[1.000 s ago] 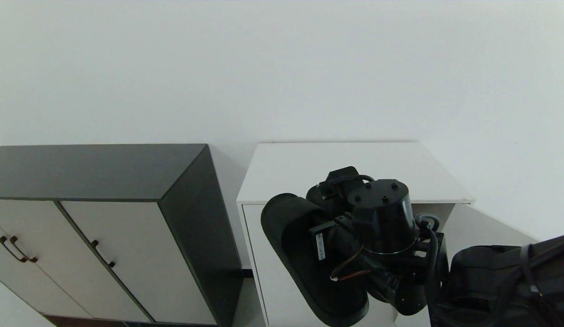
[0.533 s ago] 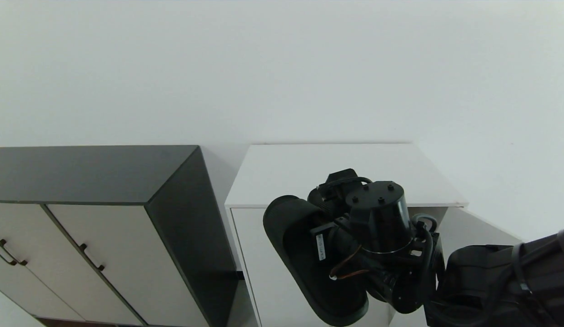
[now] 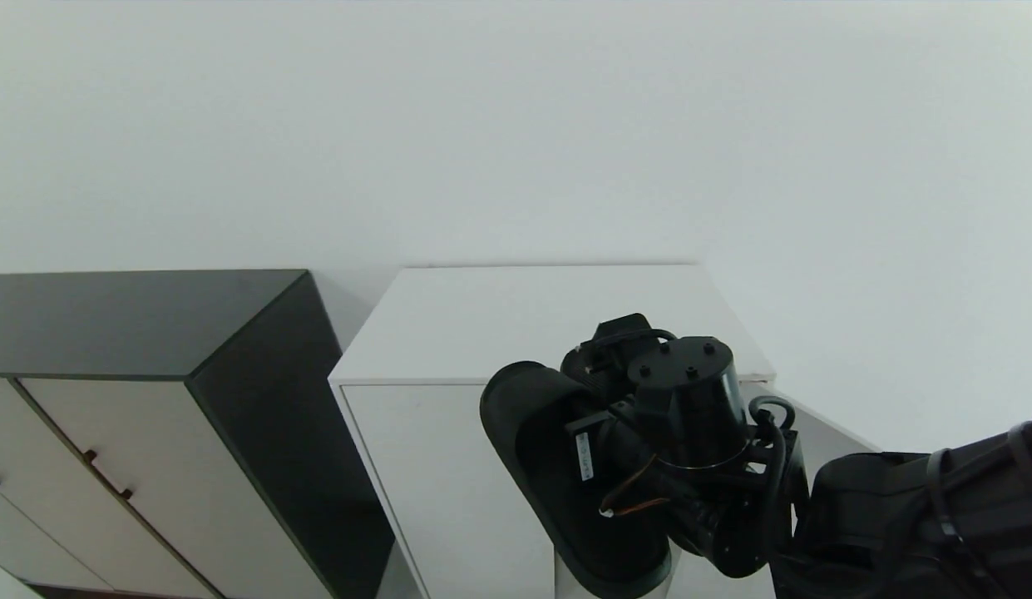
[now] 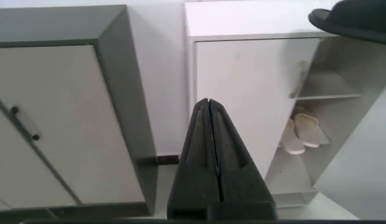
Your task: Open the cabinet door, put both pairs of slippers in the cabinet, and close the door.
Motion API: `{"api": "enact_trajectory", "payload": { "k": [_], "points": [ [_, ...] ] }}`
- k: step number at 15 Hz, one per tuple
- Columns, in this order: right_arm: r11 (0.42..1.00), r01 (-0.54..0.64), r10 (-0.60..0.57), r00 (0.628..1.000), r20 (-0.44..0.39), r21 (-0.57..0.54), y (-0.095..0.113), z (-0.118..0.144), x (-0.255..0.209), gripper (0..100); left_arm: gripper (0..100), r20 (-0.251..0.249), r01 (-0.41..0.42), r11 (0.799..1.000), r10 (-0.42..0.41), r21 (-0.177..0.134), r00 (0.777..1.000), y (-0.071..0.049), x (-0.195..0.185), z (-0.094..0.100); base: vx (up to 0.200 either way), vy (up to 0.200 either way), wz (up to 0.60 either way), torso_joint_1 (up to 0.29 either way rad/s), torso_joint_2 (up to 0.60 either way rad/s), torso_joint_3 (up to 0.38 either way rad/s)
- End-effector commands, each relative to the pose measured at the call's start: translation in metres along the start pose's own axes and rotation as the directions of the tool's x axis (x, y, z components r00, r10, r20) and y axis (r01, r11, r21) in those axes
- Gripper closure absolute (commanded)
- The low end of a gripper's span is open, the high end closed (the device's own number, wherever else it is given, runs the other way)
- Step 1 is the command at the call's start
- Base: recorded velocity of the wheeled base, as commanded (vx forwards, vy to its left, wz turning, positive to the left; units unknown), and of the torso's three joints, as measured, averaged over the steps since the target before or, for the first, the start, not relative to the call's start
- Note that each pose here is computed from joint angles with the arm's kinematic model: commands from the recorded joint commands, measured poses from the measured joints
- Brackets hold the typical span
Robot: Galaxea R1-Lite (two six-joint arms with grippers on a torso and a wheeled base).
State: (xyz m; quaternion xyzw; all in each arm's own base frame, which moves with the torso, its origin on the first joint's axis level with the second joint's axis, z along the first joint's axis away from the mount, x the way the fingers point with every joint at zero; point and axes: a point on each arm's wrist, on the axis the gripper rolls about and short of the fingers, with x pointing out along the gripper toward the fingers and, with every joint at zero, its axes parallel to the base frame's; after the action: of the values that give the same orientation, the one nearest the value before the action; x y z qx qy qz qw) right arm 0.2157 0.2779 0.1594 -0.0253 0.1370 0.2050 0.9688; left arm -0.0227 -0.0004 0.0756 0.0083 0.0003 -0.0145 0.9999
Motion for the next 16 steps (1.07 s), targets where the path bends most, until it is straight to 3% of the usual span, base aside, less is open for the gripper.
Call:
{"api": "enact_trajectory", "payload": {
  "k": [1, 3, 16],
  "points": [
    [1.0, 0.004, -0.004, 1.0, 0.012, 0.007, -0.0012, -0.0003, 0.0022, 100, 100, -0.001, 0.0, 1.0, 0.0, 0.0, 1.0, 0.0, 0.0001, 0.0001, 0.0, -0.2, 0.0, -0.002, 0.0, 0.002],
    [1.0, 0.005, -0.005, 1.0, 0.006, -0.024, -0.0031, -0.005, 0.0001, 100, 100, -0.001, 0.0, 1.0, 0.0, 0.0, 1.0, 0.0, 0.0001, 0.0001, 0.0, -0.2, 0.0, 0.002, 0.0, 0.002],
    [0.999, 0.022, -0.02, 0.999, 0.034, -0.041, -0.0088, -0.0069, 0.005, 100, 100, -0.001, 0.0, 1.0, 0.0, 0.0, 1.0, 0.0, 0.0001, 0.0001, 0.0, 0.0, 0.0, 0.0, 0.0, 0.0]
  ]
}}
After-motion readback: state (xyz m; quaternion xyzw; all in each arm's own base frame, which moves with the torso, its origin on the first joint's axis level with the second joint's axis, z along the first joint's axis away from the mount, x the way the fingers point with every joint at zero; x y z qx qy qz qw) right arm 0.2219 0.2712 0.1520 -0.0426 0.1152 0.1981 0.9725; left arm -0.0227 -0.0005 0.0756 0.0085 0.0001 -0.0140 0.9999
